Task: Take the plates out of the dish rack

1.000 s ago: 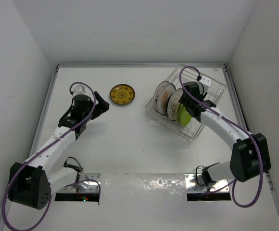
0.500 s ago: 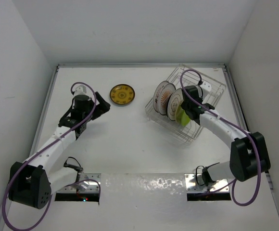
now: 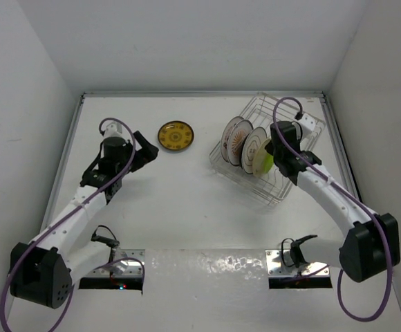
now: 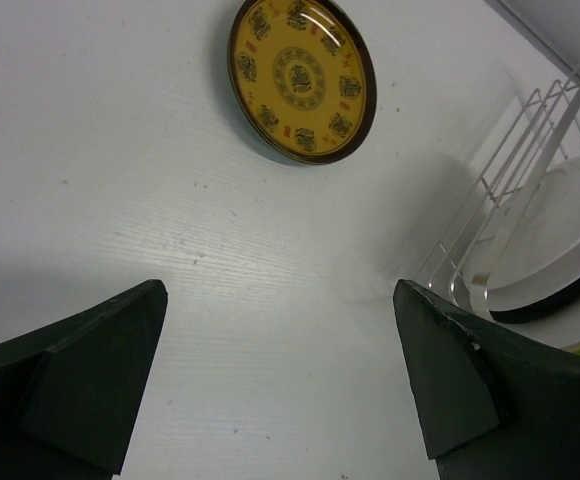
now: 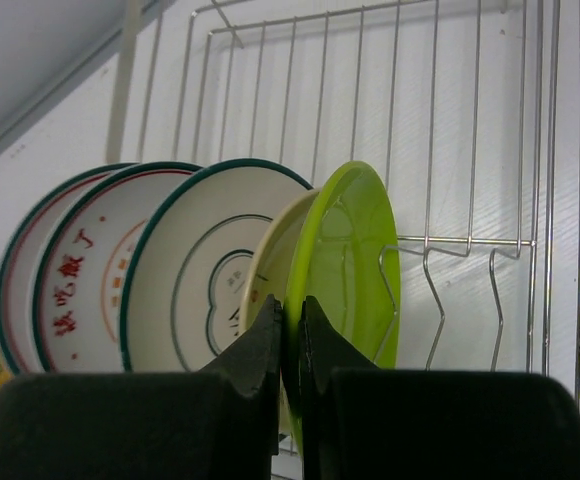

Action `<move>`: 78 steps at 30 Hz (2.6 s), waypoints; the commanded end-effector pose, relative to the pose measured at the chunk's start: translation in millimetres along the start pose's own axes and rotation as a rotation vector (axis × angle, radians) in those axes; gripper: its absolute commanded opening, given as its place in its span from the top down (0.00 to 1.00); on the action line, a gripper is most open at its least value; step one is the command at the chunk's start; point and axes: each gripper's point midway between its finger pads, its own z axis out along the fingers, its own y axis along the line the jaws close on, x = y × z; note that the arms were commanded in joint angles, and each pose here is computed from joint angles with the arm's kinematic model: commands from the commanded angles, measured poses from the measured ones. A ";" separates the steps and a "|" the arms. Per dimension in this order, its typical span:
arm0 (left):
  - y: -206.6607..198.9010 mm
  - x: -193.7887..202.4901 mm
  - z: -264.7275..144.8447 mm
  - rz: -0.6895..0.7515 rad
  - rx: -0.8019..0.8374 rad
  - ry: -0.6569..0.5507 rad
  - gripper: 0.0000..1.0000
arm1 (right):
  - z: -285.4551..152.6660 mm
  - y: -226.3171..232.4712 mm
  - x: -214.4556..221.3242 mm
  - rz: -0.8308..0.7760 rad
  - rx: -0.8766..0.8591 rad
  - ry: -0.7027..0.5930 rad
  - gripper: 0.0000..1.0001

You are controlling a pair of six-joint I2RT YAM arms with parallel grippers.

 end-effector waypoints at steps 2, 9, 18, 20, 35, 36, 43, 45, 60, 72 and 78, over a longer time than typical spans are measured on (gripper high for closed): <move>-28.7 -18.9 -22.3 -0.011 0.108 -0.052 0.06 | -32.2 23.5 -55.4 0.020 -0.103 -0.113 1.00; -84.0 -21.1 -56.9 -0.077 0.377 0.011 0.06 | -95.8 109.4 -84.7 -0.446 -0.293 -0.142 1.00; -120.1 -18.3 -85.4 -0.176 0.578 0.081 0.06 | -201.7 201.8 23.5 -1.361 -0.777 -0.039 1.00; -121.2 -18.8 -92.1 -0.211 0.590 0.084 0.06 | -217.3 197.9 67.0 -1.635 -0.811 -0.076 1.00; -98.0 18.1 -90.3 -0.271 0.560 0.168 0.10 | -255.7 233.7 152.9 -1.870 -0.982 -0.336 1.00; -95.0 21.3 -88.6 -0.267 0.546 0.177 0.11 | -256.2 237.8 153.3 -1.859 -0.982 -0.357 1.00; -97.4 23.7 -93.5 -0.274 0.588 0.175 0.66 | -251.3 257.4 161.3 -1.788 -0.966 -0.438 1.00; -101.1 17.9 -95.1 -0.274 0.605 0.153 0.86 | -247.5 259.5 170.6 -1.774 -0.970 -0.440 1.00; -38.6 -34.9 26.6 -0.171 0.117 -0.128 1.00 | -190.8 186.5 71.2 -0.959 -0.628 -0.200 0.01; -27.5 -39.9 158.3 -0.075 -0.058 -0.086 1.00 | -157.6 83.7 0.2 -0.821 -0.374 -0.243 0.01; -31.1 -45.4 192.2 -0.079 -0.082 -0.072 1.00 | -153.0 72.4 -0.8 -0.824 -0.355 -0.242 0.01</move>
